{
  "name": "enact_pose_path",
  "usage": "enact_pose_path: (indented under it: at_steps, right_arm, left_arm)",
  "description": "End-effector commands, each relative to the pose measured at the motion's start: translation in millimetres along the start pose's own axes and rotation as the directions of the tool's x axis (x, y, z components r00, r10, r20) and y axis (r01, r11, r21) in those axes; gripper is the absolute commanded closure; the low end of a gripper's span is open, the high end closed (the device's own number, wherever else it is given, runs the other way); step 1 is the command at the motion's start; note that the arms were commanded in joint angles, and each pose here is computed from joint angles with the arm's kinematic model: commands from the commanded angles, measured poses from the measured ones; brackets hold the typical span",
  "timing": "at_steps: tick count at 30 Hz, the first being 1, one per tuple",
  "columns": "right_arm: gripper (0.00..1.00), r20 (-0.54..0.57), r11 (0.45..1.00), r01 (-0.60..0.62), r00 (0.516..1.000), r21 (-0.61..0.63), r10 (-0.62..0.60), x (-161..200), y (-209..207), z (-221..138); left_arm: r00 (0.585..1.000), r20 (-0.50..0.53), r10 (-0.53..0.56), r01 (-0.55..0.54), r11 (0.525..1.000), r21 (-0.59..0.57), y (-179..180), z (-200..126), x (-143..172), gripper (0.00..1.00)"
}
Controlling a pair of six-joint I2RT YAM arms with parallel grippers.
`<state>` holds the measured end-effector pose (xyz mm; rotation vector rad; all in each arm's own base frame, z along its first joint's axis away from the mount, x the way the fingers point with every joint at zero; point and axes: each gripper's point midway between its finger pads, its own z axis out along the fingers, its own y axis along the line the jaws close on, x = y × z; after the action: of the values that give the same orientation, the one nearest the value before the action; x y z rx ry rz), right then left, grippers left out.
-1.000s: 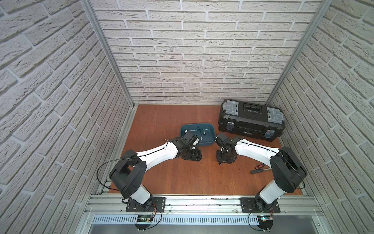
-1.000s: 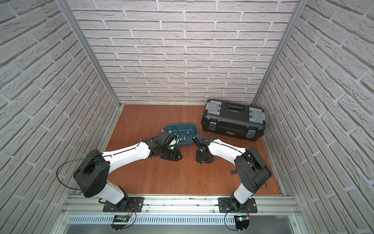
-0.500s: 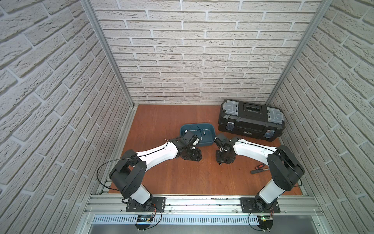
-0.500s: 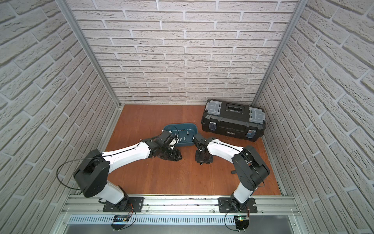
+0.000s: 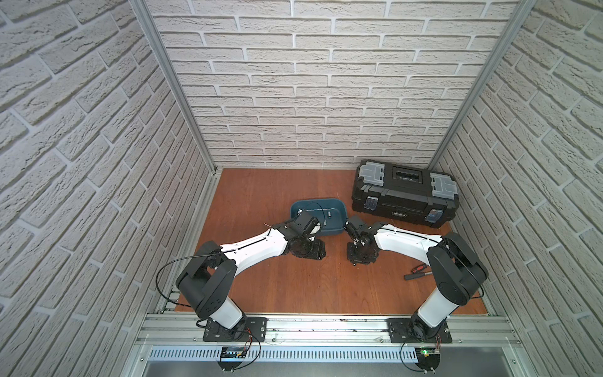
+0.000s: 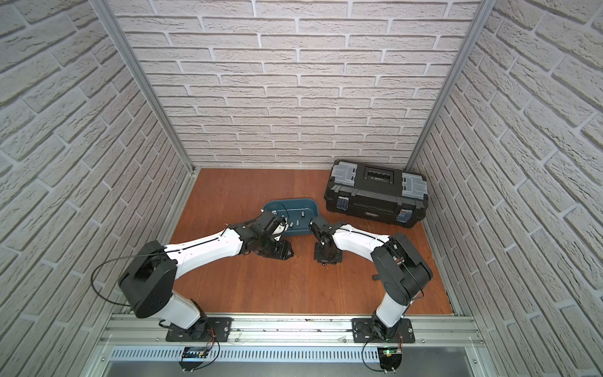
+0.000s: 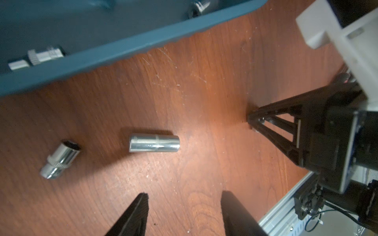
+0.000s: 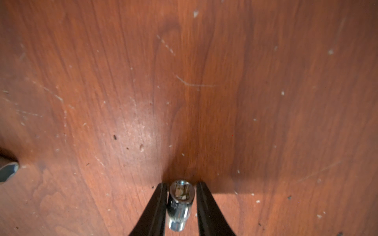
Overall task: Put the socket on the desktop into the storage box
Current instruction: Pick up the socket head from the center of the board.
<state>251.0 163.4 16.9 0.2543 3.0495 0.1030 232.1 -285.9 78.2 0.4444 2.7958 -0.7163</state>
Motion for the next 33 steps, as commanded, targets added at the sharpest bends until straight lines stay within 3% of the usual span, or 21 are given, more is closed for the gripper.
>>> enact_pose_path:
  at_steps: [1,4,9,33]
  right_arm:
    - [0.73,-0.008,1.000,-0.009,1.000,-0.005,0.009,4.8,2.7,3.9]
    - [0.79,-0.005,1.000,-0.004,1.000,-0.014,0.004,4.5,5.0,2.5]
    - [0.81,0.005,1.000,0.004,1.000,-0.022,-0.004,2.1,7.7,-2.2]
    - [0.82,0.161,0.975,0.150,0.979,-0.163,-0.124,-53.2,68.7,-81.8]
  left_arm:
    - [1.000,0.015,0.006,-0.006,1.000,0.000,0.5,-0.8,-0.2,0.38]
    - [1.000,0.013,0.004,-0.004,1.000,-0.002,1.7,0.2,0.2,0.38]
    - [1.000,0.021,-0.001,0.001,1.000,-0.008,2.7,-1.0,-0.6,0.38]
    - [0.978,0.187,-0.097,0.103,0.994,-0.026,27.5,-43.0,-37.2,0.33]
